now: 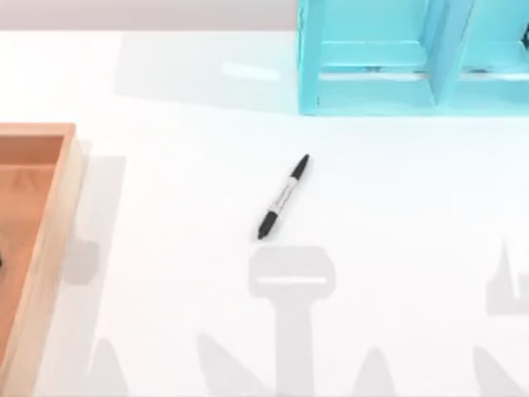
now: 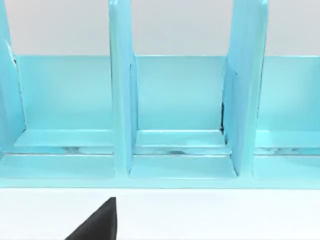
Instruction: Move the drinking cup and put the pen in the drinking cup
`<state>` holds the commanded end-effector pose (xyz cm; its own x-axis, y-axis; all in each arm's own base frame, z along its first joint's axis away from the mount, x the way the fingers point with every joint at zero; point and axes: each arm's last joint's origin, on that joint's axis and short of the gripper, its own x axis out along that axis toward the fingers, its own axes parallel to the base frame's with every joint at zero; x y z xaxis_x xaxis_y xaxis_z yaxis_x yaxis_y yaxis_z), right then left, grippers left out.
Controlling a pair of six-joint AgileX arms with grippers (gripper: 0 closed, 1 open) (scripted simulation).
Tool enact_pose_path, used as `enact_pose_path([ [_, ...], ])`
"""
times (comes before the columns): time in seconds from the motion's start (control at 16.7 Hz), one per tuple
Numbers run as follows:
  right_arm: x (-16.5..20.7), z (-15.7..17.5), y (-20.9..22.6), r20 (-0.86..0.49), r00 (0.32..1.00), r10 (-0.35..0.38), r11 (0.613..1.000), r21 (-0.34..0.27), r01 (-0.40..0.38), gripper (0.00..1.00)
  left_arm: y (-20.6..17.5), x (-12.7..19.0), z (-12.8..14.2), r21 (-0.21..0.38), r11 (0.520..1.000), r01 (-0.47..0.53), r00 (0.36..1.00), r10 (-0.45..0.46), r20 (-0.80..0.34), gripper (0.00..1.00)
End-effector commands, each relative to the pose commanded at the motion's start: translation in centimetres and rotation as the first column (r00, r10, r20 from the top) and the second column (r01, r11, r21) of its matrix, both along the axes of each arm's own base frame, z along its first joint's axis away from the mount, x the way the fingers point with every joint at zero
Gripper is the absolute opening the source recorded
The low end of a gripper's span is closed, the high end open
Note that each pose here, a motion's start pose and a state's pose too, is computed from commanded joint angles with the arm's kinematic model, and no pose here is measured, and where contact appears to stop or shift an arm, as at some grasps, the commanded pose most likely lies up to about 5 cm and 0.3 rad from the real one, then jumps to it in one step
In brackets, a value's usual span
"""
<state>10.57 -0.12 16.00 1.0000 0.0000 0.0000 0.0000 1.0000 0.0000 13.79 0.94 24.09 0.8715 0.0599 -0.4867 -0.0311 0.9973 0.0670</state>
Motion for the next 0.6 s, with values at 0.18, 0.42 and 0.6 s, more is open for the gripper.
enact_pose_path([
  [0.18,0.0,0.0,0.0,0.000,1.000,0.000,1.000,0.000,0.000,1.00,1.0,4.0,2.4,0.008,1.000,-0.009,0.962,0.011,-0.275,1.00],
  [0.42,0.0,0.0,0.0,0.000,1.000,0.000,1.000,0.000,0.000,1.00,2.8,10.5,2.9,-0.005,1.000,-0.011,0.801,0.006,-0.598,1.00],
  [0.6,0.0,0.0,0.0,0.000,1.000,0.000,1.000,0.000,0.000,1.00,4.2,14.6,2.0,-0.027,1.000,-0.015,0.654,-0.011,-0.756,1.00],
])
